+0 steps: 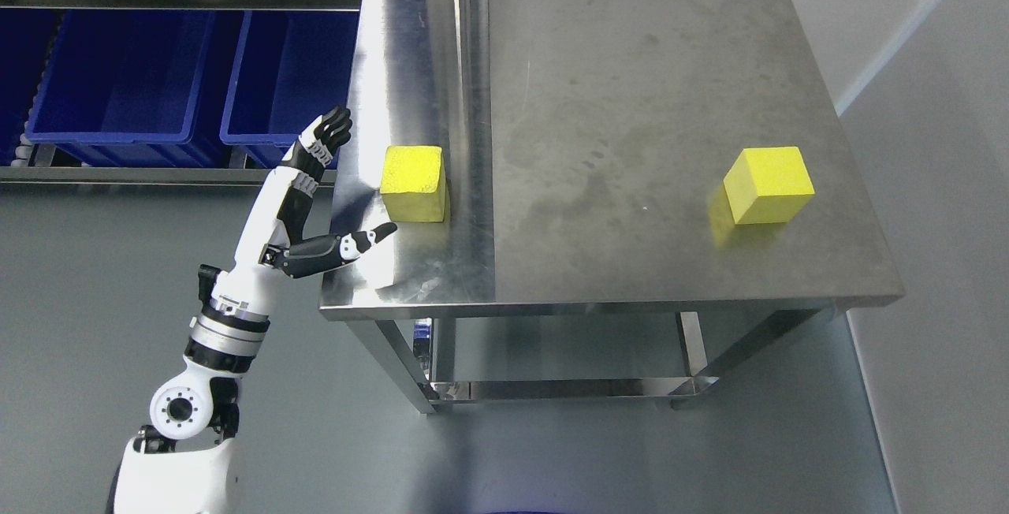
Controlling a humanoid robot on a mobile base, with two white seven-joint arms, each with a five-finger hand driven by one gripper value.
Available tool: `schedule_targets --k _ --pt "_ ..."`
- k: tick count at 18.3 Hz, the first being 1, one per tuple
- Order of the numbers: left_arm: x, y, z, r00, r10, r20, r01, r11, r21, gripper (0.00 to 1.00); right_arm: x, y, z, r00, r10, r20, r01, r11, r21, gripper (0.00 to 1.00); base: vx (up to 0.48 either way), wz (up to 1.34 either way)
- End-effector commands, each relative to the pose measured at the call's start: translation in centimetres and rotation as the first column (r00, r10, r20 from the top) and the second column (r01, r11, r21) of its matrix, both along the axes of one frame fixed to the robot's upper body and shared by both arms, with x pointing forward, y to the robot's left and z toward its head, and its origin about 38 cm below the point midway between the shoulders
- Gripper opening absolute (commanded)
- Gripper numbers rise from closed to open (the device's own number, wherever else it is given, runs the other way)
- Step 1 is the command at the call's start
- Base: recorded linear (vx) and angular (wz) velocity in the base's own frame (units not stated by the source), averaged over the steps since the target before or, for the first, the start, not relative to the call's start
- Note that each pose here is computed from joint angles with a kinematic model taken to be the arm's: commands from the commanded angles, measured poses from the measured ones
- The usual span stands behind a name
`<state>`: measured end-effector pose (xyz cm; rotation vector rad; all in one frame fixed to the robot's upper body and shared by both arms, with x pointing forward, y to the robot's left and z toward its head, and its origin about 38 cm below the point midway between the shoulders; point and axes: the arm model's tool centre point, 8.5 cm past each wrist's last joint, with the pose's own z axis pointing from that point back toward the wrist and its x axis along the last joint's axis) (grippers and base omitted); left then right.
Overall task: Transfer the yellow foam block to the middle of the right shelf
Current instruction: 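Reach the left hand toward the yellow foam cube nearer the robot's left arm, then close the left hand around the yellow foam cube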
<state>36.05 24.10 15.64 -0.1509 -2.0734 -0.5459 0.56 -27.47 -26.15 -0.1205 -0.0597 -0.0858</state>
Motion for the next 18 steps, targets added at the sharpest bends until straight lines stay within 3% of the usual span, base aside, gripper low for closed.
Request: schedule_targets --k 1,3,8,11,13,15,18 --pt "2.7 1.0 2.3 0.999 0.013 0.029 -0.020 0.967 0.256 1.00 -0.7 -1.2 0.1 1.000 0.000 -0.003 0.000 1.000 -0.020 1.00 0.000 0.00" --pt "3.9 1.4 3.1 1.000 0.008 0.030 -0.016 0.950 0.311 1.00 -0.7 -1.2 0.1 1.000 0.000 -0.003 0.000 1.000 -0.022 1.00 0.000 0.00" --pt "5.7 -3.2 1.4 0.980 -0.168 -0.106 0.198 0.877 0.438 1.00 -0.7 -1.2 0.1 1.000 0.000 -0.005 0.000 1.000 -0.022 1.00 0.000 0.00" --pt "8.1 -4.6 1.0 0.967 -0.143 -0.209 0.225 0.864 0.451 1.00 -0.7 -1.2 0.1 1.000 0.000 -0.003 0.000 1.000 -0.022 1.00 0.000 0.00" --pt "9.2 -5.1 1.9 0.969 -0.136 -0.207 0.220 0.853 0.473 0.91 -0.6 -1.2 0.1 1.000 0.000 -0.002 0.000 1.000 -0.022 1.00 0.000 0.00" --pt "9.1 -6.7 1.3 0.964 -0.152 -0.217 0.247 0.811 0.531 0.75 -0.7 -1.2 0.1 1.000 0.000 -0.003 0.000 1.000 -0.022 1.00 0.000 0.00" --pt "7.9 -9.1 -0.4 0.936 -0.221 -0.273 0.340 0.761 0.552 0.65 -0.7 -1.2 0.1 1.000 0.000 -0.003 0.000 1.000 -0.022 1.00 0.000 0.00"
